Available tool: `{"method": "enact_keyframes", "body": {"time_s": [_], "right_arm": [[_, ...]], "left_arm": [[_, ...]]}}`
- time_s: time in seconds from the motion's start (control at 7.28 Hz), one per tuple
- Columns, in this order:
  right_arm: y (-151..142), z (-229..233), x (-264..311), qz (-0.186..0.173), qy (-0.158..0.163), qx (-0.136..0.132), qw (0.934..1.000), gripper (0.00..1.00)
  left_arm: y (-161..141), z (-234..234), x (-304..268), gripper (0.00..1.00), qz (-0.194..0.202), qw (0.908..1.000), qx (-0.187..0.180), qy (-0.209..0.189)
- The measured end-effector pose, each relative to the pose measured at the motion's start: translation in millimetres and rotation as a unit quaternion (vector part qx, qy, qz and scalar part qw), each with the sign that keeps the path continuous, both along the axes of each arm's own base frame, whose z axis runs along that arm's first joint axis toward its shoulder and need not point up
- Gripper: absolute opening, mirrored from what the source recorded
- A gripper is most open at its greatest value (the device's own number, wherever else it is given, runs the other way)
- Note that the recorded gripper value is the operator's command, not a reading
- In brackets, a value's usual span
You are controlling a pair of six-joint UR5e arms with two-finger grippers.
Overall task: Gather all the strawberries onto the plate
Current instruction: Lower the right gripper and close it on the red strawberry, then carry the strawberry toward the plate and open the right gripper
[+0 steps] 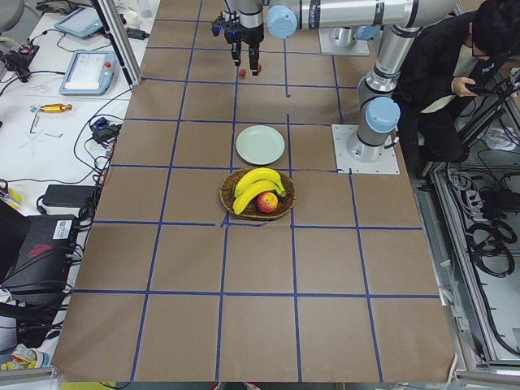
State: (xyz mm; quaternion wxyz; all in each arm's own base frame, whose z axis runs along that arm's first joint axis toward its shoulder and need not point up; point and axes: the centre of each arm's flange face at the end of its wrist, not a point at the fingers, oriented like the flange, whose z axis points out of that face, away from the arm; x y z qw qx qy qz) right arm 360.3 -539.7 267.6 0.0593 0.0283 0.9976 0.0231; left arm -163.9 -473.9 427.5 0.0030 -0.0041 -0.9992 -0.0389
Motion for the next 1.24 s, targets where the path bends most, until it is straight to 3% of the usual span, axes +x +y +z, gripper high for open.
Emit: {"method": "enact_keyframes", "body": {"time_s": [0.27,0.41,0.69,0.82,0.96,1.1,1.24], "right_arm": [[10,-31,26,0.022,-0.012,0.022,0.9994,0.04],[14,-44,32,0.029,-0.012,0.032,0.999,0.16],[21,-66,43,0.044,-0.008,0.048,0.9979,0.31],[23,-73,44,0.058,-0.006,0.054,0.9969,0.48],[27,-80,43,0.066,-0.004,0.06,0.996,0.77],[30,-83,42,0.069,-0.003,0.064,0.9956,1.0],[33,-83,42,0.072,-0.002,0.065,0.9953,1.0]], "left_arm": [[0,-1,0,1.0,0.0,1.0,0.001,0.0],[1,-2,0,1.0,0.0,1.0,0.003,0.0],[1,-4,0,1.0,0.0,1.0,0.004,-0.001],[1,-4,1,1.0,0.0,1.0,0.005,-0.001],[1,-4,0,1.0,0.0,1.0,0.005,-0.001],[2,-5,0,1.0,0.0,1.0,0.005,-0.001],[2,-5,0,1.0,0.0,1.0,0.005,-0.001]]}}
